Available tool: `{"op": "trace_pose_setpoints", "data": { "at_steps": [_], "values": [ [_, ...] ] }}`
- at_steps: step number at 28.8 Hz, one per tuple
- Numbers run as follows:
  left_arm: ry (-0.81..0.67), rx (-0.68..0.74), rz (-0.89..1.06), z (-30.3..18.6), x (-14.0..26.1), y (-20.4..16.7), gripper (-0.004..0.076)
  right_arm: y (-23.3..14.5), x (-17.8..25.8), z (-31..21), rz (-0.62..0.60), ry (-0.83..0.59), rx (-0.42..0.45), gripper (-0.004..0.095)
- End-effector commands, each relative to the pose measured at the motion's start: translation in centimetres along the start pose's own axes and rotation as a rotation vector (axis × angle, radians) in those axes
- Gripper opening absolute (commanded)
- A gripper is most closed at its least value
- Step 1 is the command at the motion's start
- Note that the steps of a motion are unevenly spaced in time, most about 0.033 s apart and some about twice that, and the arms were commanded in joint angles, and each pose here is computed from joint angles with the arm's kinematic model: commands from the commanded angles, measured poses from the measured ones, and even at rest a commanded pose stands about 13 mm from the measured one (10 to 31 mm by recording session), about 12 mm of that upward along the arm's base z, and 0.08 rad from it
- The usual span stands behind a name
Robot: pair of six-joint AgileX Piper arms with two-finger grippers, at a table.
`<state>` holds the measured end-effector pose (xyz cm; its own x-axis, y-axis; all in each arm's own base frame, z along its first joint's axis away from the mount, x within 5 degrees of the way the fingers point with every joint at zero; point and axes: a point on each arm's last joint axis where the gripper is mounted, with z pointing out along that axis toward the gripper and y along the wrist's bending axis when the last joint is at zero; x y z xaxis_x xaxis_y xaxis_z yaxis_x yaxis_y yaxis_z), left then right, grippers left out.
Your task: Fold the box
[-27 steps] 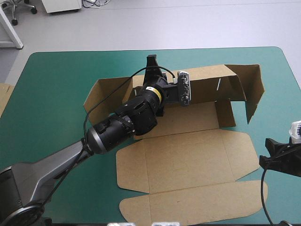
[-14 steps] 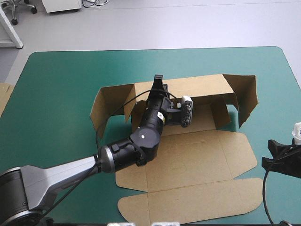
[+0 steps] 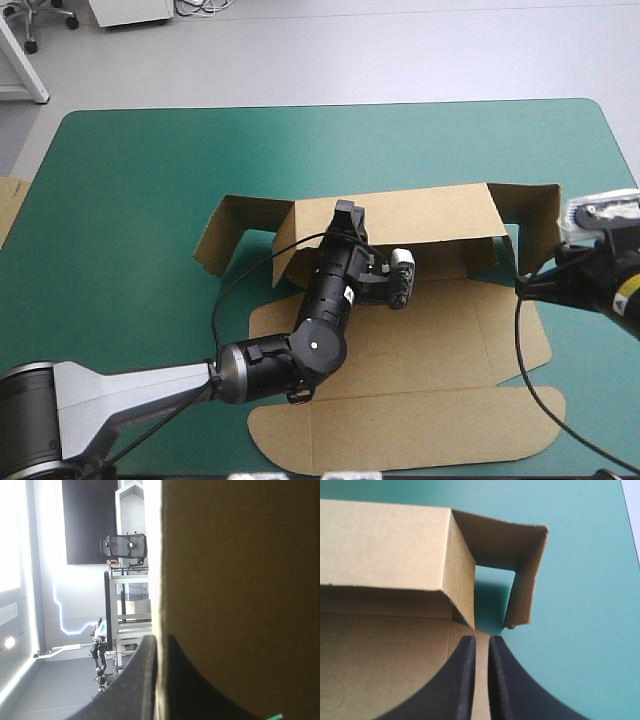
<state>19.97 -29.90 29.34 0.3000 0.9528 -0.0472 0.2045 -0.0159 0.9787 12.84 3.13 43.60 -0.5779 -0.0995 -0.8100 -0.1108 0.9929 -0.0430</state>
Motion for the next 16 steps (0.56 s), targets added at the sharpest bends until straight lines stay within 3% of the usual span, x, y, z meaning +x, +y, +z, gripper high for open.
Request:
{"op": "trace_pose_setpoints", "data": {
  "at_steps": [1, 9, 16],
  "values": [
    [-0.002, -0.084, -0.03, -0.9, 0.3, 2.3, -0.001, 0.2, -3.9, 0.2, -0.039, -0.115, 0.038, -0.0021],
    [-0.013, -0.076, -0.03, -0.8, 0.3, 2.3, -0.001, -0.3, -10.1, 4.1, -0.031, -0.01, 0.103, -0.0021],
    [-0.005, -0.064, -0.035, -0.1, 1.0, 2.3, -0.001, -5.8, -12.1, 9.6, 0.162, 0.122, -0.011, -0.0019]
  ]
}}
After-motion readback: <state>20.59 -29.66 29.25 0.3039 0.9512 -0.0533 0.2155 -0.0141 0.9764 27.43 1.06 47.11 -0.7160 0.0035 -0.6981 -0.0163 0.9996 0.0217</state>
